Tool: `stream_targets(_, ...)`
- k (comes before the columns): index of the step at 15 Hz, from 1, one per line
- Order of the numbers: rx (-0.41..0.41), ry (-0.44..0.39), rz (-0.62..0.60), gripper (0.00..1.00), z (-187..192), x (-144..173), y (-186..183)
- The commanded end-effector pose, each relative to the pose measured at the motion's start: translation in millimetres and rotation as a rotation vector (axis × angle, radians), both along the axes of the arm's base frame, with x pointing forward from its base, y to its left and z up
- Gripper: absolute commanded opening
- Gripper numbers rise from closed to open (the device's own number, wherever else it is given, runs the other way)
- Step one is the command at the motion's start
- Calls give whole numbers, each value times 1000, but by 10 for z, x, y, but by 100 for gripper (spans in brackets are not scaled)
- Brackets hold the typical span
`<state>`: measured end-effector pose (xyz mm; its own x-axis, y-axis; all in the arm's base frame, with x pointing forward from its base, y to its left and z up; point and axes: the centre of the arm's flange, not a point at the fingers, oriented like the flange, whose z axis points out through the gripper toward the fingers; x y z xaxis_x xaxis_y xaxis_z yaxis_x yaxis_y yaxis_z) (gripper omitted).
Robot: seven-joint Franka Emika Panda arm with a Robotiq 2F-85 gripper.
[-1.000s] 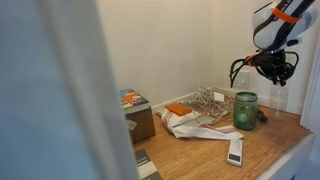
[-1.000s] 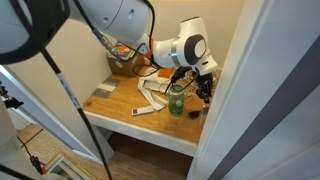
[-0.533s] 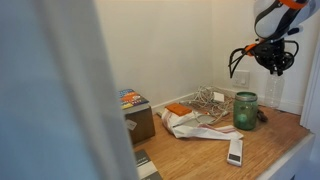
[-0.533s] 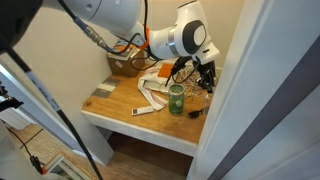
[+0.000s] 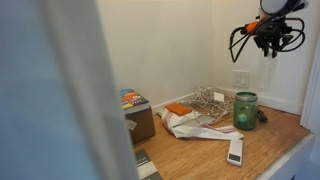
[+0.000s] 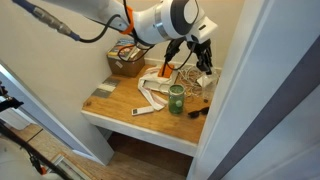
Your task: Move the clear bottle to the left
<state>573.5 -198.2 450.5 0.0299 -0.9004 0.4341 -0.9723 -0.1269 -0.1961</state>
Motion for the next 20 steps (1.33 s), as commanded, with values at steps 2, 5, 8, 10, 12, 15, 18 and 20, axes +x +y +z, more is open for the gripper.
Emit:
stream_targets(2, 22, -40, 186, 8, 251, -317, 306)
stream_targets(5, 4, -70, 286, 8, 356, -441, 465)
stream_targets(8, -11, -117, 390, 8, 432, -542, 613)
stream_targets(10, -16, -158, 466, 8, 466, -601, 734)
stream_targets(12, -17, -194, 545, 8, 494, -659, 863)
stream_targets(15, -9, -238, 686, 8, 517, -764, 1053)
stream_targets(18, -1, -220, 691, 31, 467, -637, 1142)
stream_targets(20, 22, -228, 746, 31, 463, -692, 1276)
